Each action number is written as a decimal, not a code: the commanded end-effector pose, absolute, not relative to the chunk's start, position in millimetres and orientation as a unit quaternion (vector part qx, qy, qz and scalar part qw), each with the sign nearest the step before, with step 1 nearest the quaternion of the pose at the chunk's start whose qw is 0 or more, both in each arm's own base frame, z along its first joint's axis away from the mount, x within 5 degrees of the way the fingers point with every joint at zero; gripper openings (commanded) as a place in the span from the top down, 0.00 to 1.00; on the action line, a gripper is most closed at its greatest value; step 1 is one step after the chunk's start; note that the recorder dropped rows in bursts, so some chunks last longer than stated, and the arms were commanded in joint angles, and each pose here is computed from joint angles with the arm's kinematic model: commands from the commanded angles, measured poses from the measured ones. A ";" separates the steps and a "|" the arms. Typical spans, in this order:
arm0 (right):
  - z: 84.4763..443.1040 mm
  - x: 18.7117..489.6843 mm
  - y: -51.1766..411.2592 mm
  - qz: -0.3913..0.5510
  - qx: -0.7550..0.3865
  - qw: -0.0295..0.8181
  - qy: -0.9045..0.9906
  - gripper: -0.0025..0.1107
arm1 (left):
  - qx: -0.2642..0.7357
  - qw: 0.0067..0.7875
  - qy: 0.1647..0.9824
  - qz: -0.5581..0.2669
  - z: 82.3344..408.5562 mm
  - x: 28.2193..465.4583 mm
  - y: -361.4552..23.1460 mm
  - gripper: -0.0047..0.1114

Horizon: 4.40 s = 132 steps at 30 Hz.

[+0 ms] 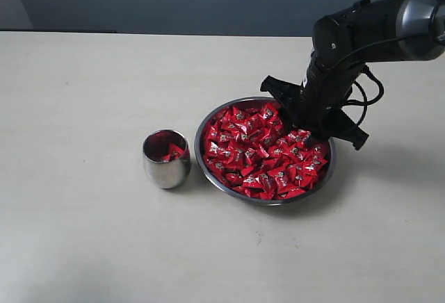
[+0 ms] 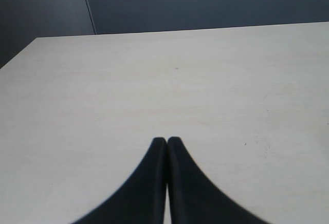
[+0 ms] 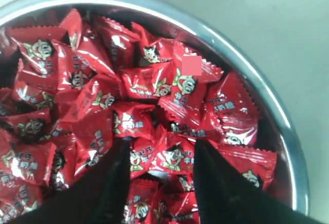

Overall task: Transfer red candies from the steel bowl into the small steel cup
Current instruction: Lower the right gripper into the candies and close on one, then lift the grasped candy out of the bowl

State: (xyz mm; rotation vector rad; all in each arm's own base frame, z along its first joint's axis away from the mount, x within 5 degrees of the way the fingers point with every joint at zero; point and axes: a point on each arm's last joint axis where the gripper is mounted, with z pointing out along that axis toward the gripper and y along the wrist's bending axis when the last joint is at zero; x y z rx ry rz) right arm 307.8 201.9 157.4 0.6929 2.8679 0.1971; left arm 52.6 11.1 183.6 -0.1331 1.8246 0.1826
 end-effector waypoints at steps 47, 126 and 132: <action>148.1 304.3 202.8 -0.006 -0.349 0.062 0.935 0.63 | -0.055 0.610 0.787 0.078 183.0 52.6 10.8 0.96; 194.7 322.4 262.6 0.202 -0.270 0.060 0.939 0.99 | -0.055 0.610 0.787 0.078 183.0 52.6 10.8 0.96; 226.6 312.5 302.8 0.235 -0.312 0.106 0.915 0.99 | -0.055 0.610 0.787 0.078 183.0 52.6 10.8 0.96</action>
